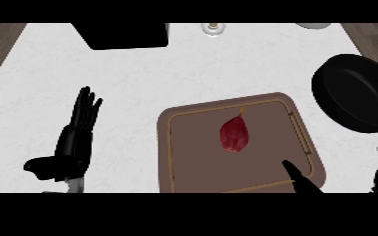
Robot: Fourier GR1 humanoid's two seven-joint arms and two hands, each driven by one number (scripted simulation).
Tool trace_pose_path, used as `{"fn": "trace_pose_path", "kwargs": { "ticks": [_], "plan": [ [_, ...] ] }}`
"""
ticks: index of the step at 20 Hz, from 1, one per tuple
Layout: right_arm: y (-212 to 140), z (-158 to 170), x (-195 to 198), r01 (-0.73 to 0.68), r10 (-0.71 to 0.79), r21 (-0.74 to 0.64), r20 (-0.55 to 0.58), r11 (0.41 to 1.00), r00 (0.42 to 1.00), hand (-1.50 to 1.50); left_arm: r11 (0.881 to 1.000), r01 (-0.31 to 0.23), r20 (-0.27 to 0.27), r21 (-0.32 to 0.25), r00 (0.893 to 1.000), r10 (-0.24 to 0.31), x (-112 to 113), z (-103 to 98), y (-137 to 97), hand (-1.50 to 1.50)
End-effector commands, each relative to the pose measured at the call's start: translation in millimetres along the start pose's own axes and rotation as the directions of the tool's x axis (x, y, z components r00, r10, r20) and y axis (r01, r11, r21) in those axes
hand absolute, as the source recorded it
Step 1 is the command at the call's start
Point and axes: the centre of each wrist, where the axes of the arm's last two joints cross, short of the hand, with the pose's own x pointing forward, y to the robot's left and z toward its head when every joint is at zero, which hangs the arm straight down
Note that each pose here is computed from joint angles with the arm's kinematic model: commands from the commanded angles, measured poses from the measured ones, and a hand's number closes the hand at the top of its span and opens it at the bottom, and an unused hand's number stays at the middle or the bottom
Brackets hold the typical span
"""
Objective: Pick the pear from the tray and place it in the pot
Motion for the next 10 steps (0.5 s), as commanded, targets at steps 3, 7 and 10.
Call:
{"fn": "trace_pose_path", "kwargs": {
  "ticks": [3,7,10],
  "plan": [
    [-12.3,62.4,3.4,-0.173,0.233,0.290,-0.187,0.941,0.954,-1.50,0.999,-0.011,0.033,-0.047,0.999,0.012,11.8,-5.7,-9.6,0.00],
    [-18.4,52.0,22.8,-0.253,0.365,0.388,-0.246,0.886,0.898,-1.50,0.998,0.003,0.028,-0.058,1.000,-0.001,8.4,-6.4,-14.7,0.00],
    [-5.8,49.0,47.9,-0.250,0.399,0.441,-0.287,0.862,0.871,-1.50,0.998,0.002,0.024,-0.070,1.000,-0.001,3.8,2.8,-19.9,0.00]
  ]
}}
